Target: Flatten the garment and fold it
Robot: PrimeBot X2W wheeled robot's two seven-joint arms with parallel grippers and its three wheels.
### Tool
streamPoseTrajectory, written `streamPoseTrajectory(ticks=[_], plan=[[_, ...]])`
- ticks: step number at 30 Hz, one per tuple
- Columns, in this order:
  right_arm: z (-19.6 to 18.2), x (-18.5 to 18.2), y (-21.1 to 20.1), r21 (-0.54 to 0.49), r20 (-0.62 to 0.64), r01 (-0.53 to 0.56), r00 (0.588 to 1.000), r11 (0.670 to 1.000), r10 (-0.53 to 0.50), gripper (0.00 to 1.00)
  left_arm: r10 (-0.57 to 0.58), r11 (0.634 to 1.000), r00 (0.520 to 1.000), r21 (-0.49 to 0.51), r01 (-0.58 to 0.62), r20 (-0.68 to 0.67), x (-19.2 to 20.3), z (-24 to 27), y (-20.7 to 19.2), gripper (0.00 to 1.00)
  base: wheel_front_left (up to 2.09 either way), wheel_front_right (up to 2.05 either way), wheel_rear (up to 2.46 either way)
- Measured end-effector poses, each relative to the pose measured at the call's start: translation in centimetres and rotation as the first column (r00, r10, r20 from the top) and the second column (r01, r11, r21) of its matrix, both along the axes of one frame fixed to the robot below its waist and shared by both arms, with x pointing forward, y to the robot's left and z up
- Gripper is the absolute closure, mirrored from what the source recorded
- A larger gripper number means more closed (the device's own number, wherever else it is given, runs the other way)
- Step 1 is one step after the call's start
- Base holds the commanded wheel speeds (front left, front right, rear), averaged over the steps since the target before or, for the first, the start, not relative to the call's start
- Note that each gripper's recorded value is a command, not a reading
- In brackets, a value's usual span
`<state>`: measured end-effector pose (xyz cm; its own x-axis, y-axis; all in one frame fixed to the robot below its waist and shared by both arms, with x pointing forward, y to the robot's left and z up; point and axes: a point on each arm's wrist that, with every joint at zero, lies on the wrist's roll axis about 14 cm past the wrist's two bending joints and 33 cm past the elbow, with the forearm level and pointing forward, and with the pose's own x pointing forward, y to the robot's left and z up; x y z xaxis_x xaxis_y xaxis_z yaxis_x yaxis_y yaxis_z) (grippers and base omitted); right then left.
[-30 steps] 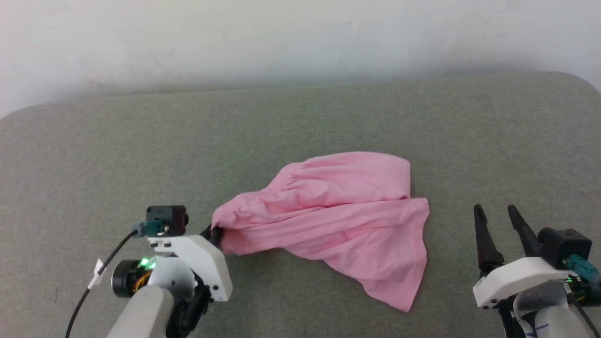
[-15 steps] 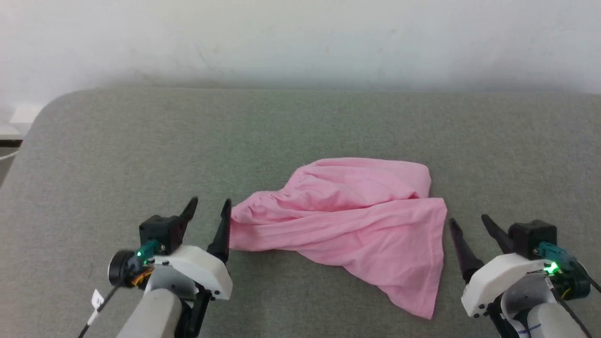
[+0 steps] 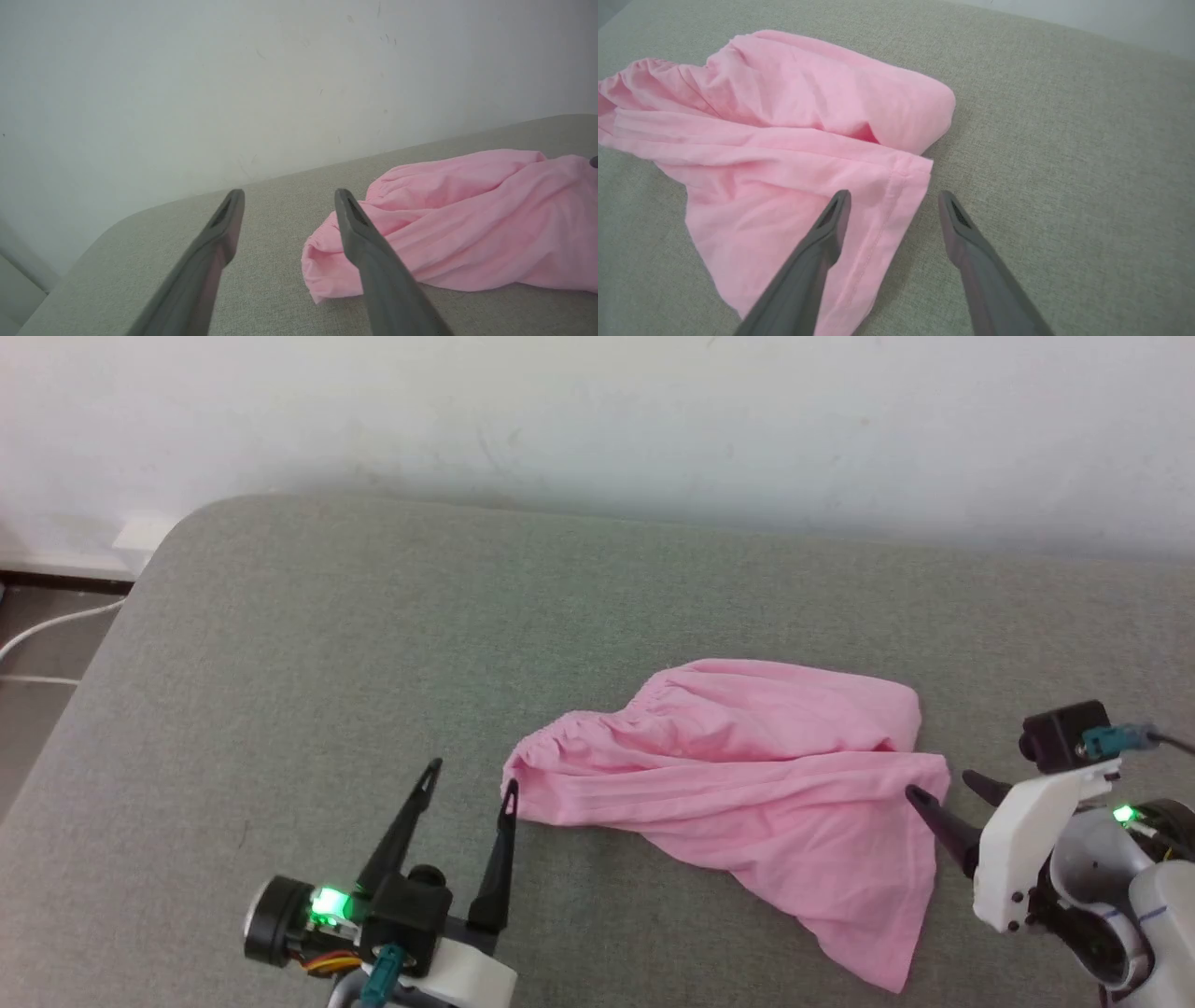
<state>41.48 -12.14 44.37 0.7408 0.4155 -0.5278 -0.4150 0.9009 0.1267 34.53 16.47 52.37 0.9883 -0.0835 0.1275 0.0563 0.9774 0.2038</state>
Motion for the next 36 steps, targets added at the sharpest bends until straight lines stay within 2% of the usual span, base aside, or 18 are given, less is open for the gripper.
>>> streamPoseTrajectory(ticks=[2,9,16,17,18,24,29,33,36], plan=[[-0.3,0.5,0.4,0.015,-0.035,-0.009,0.999,1.0,0.01,0.0,0.016,1.0,1.0,-0.023,-0.017,-0.021,-0.4,-0.7,0.0,0.0,0.0,0.0,0.0],[-2.5,1.6,0.3,-0.055,-0.122,-0.056,0.991,0.997,0.049,0.0,0.057,0.996,0.997,-0.067,-0.06,-0.054,-0.4,-1.5,0.4,0.0,0.0,0.0,0.0],[-4.1,1.7,2.5,-0.032,-0.18,-0.131,0.976,0.991,0.123,0.0,0.097,0.992,0.989,-0.071,-0.105,-0.11,-0.4,-3.1,1.8,0.0,0.0,0.0,0.0],[-4.2,1.7,2.7,-0.027,-0.186,-0.137,0.974,0.99,0.13,0.21,0.099,0.992,0.989,-0.073,-0.107,-0.113,-0.4,-3.2,1.8,0.0,0.0,0.0,0.0],[-4.3,1.6,2.9,-0.024,-0.185,-0.146,0.973,0.989,0.139,1.0,0.101,0.991,0.988,-0.075,-0.11,-0.117,-0.4,-3.3,1.9,0.0,0.0,0.0,0.0],[-3.1,2.6,2.7,-0.025,-0.111,-0.146,0.984,0.989,0.142,1.0,0.108,0.989,0.987,-0.09,-0.119,-0.12,-0.4,-3.4,2.0,0.0,0.0,0.0,0.0],[1.8,6.2,0.3,-0.065,0.073,-0.088,0.993,0.994,0.092,1.0,0.1,0.988,0.99,-0.105,-0.111,-0.1,-0.5,-2.8,1.8,0.0,0.0,0.0,0.0],[8.2,9.4,-1.8,-0.148,0.311,-0.038,0.947,0.988,0.083,1.0,0.093,0.988,0.992,-0.118,-0.102,-0.08,-0.5,-2.2,1.6,0.0,0.0,0.0,0.0],[10.3,9.4,-2.1,-0.228,0.399,-0.046,0.907,0.972,0.136,1.0,0.089,0.987,0.994,-0.129,-0.097,-0.067,-0.6,-1.8,1.4,0.0,0.0,0.0,0.0]])
